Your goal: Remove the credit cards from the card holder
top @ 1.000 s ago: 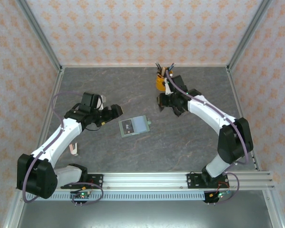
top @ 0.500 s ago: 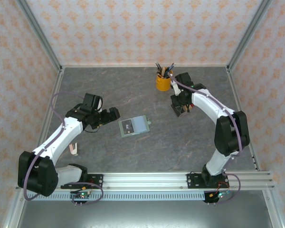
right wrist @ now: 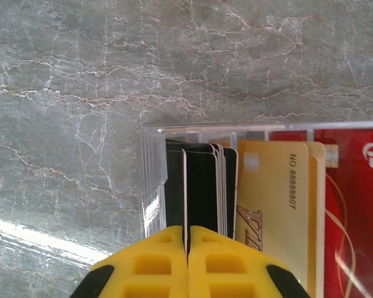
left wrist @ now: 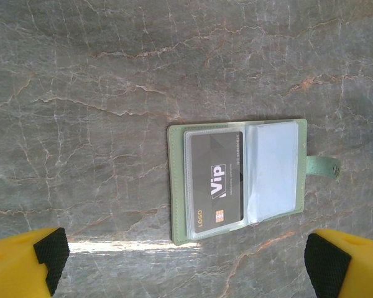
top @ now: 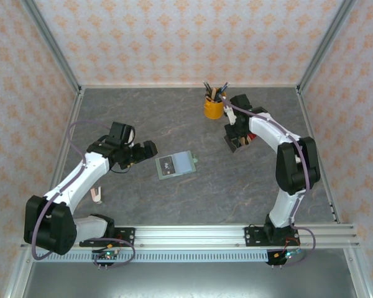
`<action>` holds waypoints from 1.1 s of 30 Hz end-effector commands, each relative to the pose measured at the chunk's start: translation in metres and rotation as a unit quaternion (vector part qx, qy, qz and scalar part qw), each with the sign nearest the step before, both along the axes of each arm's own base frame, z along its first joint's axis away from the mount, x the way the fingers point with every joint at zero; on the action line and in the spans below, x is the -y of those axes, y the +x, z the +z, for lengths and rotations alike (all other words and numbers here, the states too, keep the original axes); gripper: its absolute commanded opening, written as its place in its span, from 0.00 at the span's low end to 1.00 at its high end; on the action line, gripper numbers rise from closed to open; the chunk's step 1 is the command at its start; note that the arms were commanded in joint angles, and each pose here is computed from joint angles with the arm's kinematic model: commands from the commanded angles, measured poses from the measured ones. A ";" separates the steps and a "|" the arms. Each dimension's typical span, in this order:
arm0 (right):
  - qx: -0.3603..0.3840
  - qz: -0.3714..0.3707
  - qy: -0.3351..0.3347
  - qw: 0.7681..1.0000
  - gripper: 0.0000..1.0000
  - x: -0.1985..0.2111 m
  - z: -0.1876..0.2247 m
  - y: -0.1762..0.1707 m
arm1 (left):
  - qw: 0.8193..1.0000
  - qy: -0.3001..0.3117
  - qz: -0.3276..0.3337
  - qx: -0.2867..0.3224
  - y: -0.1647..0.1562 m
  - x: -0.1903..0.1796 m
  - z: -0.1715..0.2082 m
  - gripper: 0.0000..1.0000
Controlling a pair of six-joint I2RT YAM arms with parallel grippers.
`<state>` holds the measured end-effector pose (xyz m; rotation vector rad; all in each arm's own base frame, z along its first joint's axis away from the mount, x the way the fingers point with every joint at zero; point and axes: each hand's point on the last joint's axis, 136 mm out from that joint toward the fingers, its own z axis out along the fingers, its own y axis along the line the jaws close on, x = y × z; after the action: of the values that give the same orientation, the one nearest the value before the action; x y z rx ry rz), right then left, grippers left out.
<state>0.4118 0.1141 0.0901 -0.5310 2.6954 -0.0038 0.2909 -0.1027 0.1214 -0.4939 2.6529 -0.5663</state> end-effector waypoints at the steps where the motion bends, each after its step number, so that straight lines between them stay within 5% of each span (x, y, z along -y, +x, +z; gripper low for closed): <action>1: -0.007 -0.010 -0.015 1.000 0.18 0.006 0.000 0.003 | 1.000 -0.003 0.000 -0.014 -0.004 0.000 -0.009 1.00; 4: 0.001 -0.018 0.002 1.000 0.32 0.003 0.013 0.001 | 1.000 -0.009 0.005 -0.020 -0.005 0.001 -0.010 1.00; 12: 0.041 -0.064 0.164 0.983 0.46 -0.035 0.072 -0.024 | 0.998 -0.042 0.018 -0.035 -0.004 0.010 -0.022 1.00; 19: -0.010 -0.115 0.277 0.954 0.51 -0.098 0.066 -0.063 | 0.995 -0.090 0.034 -0.038 0.002 0.025 -0.031 1.00; 33: -0.141 -0.048 0.305 0.941 0.43 -0.225 0.007 -0.092 | 0.992 -0.112 0.053 -0.037 0.020 0.053 -0.049 0.87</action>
<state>0.3126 0.3169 0.0876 -0.2316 2.7993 0.7812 0.3014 -0.1549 0.0752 -0.6897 2.6715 -0.8341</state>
